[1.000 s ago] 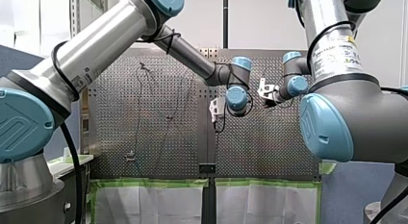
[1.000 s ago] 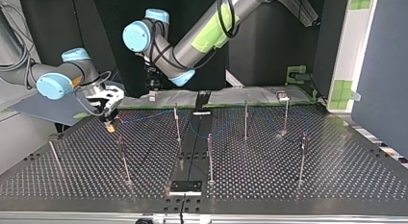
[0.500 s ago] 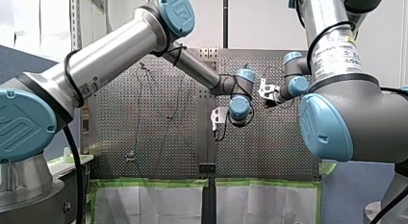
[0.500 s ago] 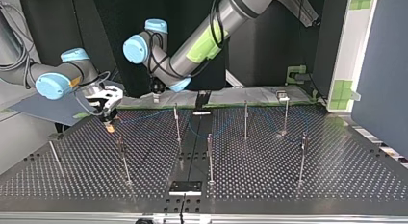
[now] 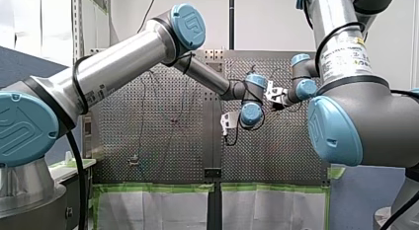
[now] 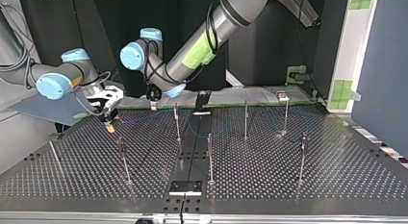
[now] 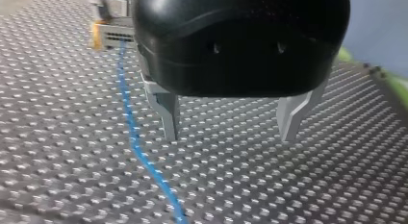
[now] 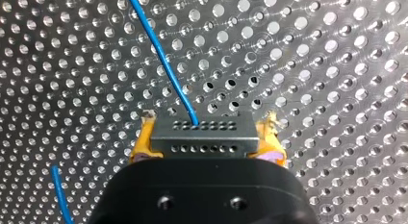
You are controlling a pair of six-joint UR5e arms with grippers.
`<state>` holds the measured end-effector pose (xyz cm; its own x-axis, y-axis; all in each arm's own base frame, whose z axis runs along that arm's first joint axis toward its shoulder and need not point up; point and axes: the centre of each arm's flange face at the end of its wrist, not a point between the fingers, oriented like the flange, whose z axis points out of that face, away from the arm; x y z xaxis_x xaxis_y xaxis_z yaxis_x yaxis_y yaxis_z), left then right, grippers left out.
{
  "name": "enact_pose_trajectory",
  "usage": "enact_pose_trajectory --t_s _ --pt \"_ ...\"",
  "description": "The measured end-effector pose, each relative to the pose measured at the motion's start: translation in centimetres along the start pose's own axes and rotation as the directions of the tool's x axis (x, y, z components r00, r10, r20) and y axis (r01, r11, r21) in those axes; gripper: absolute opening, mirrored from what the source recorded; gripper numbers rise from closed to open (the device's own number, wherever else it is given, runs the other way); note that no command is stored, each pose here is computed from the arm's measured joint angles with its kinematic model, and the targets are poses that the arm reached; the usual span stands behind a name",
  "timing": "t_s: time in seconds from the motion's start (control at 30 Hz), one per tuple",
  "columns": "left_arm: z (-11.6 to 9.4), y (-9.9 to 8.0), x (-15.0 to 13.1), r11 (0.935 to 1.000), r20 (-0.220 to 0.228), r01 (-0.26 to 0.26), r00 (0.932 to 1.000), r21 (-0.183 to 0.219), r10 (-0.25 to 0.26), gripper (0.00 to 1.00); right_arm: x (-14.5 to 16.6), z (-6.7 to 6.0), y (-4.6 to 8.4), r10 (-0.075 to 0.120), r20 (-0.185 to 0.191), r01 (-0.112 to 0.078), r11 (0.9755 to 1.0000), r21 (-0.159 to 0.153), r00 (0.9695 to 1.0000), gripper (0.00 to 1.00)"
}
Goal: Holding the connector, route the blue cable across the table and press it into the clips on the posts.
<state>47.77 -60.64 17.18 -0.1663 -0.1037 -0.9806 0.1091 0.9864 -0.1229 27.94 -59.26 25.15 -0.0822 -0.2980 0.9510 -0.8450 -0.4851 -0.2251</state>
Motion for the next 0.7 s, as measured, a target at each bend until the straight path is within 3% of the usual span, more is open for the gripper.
enact_pose_trajectory --t_s 0.13,0.37,0.7 --pt "0.1 -0.8 -1.4 0.9995 0.041 0.029 0.9987 -0.014 -0.029 1.0 0.0 0.0 0.0 0.0 0.0 0.0 1.0 0.0 1.0 0.0" --pt "1.9 -1.4 -4.2 0.9945 0.124 0.101 0.9875 -0.026 -0.097 1.0 -0.1 0.0 0.0 -0.002 0.001 0.002 1.0 0.0 1.0 0.0" --pt "3.9 -1.6 -1.6 0.9959 0.078 0.088 0.9932 -0.019 -0.087 1.0 0.0 0.0 0.3 -0.003 -0.001 0.003 1.0 -0.002 1.0 0.0"
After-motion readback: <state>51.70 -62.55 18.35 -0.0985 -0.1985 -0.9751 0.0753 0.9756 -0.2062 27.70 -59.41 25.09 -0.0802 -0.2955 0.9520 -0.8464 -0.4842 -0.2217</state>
